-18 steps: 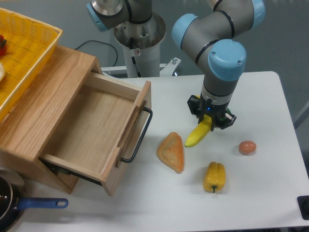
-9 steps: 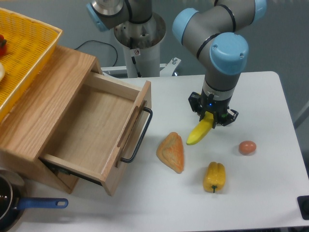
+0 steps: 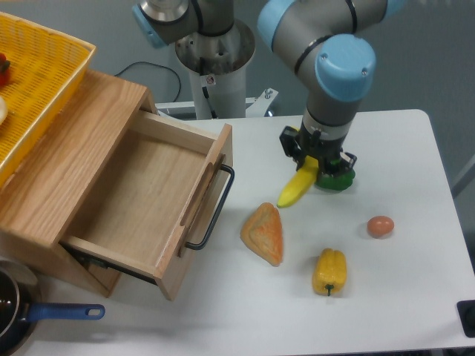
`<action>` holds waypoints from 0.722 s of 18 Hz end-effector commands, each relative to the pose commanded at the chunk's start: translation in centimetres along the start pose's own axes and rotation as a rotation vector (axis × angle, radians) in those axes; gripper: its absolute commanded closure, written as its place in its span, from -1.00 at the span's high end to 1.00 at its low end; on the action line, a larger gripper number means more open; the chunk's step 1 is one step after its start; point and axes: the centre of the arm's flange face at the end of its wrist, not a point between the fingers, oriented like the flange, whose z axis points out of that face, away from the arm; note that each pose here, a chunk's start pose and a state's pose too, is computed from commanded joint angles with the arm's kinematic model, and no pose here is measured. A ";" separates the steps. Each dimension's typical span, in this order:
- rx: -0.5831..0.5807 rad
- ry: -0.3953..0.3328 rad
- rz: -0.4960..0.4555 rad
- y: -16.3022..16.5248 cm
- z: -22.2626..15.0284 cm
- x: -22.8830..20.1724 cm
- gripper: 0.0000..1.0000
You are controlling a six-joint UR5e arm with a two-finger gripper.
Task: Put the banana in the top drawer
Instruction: 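Lift the banana and carry it toward the open wooden drawer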
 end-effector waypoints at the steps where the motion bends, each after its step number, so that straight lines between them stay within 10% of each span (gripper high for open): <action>1: 0.004 0.015 0.000 0.1 -0.5 0.4 -0.43; 13: 0.086 0.087 0.016 1.6 -6.1 7.2 -0.43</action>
